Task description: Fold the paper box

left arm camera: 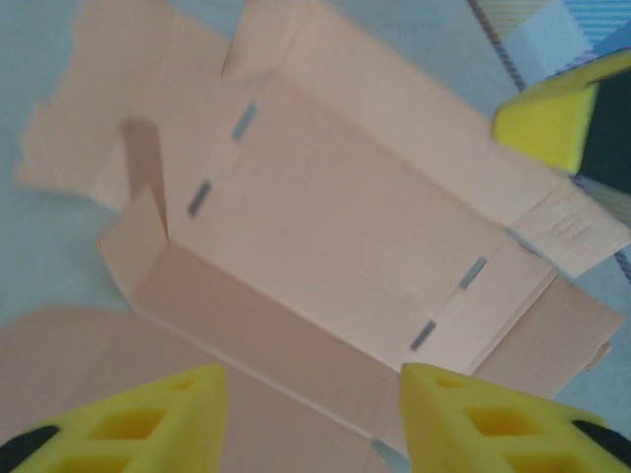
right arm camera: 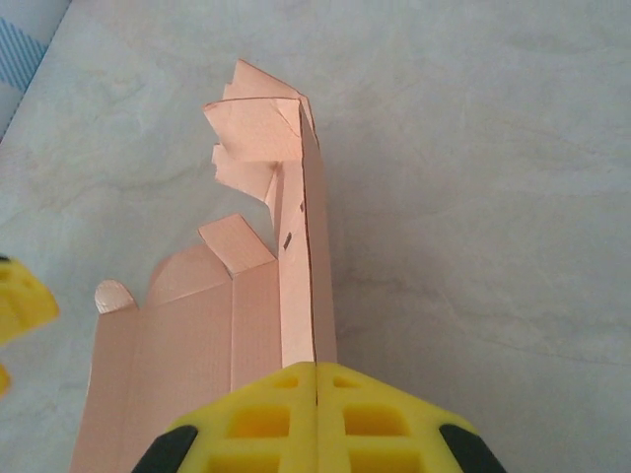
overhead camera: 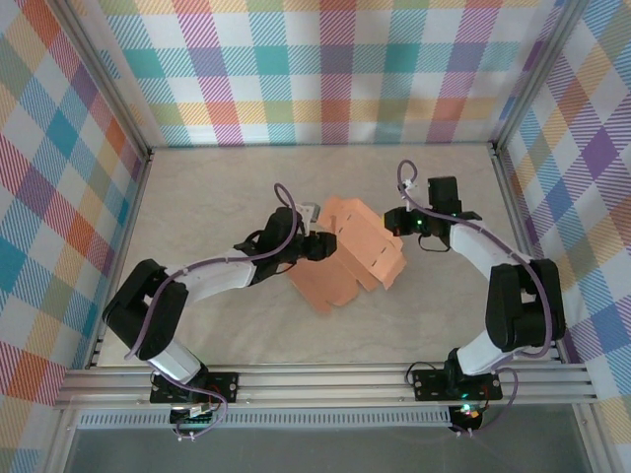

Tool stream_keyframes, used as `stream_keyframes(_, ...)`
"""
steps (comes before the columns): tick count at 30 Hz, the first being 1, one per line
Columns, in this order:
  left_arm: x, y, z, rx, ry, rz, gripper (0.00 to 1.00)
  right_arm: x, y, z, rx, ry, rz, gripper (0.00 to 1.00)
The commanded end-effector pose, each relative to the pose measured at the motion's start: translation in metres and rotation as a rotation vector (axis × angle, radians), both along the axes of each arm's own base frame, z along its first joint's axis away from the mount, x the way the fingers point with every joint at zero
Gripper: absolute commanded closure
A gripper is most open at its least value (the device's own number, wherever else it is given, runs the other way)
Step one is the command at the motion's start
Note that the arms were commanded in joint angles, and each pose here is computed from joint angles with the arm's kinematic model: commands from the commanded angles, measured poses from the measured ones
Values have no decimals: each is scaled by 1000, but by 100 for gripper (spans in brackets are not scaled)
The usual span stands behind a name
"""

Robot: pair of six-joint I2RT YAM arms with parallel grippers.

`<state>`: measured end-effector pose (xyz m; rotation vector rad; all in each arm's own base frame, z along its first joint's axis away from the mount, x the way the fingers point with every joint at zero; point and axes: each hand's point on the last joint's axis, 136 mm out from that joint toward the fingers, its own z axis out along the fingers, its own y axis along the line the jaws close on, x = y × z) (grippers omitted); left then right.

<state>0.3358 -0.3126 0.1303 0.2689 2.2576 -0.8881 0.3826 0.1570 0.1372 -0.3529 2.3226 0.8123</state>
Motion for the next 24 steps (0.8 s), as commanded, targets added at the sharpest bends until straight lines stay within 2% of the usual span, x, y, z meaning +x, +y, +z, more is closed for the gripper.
stream_keyframes(1, -12, -6, -26, -15, 120, -11, 59, 15, -3, 22, 3, -130, -53, 100)
stream_keyframes(6, -6, -14, -57, 8, 185, -38, 68, 5, 1, 16, 20, -117, -20, 100)
stream_keyframes(8, -4, -19, -67, 2, 222, -36, 76, 2, 2, 14, 23, -106, -11, 100)
stream_keyframes(11, -3, -16, -84, 44, 267, -19, 84, -5, 3, 10, 20, -93, 10, 100)
stream_keyframes(14, -2, -5, -97, 84, 286, 18, 84, -11, 3, 3, -6, -74, 38, 91)
stream_keyframes(17, 0, 4, -105, 79, 315, 48, 84, -12, 1, -5, -41, -43, 51, 73)
stream_keyframes(24, 2, 12, -116, 76, 362, 81, 84, -3, -2, -6, -59, 0, 36, 68)
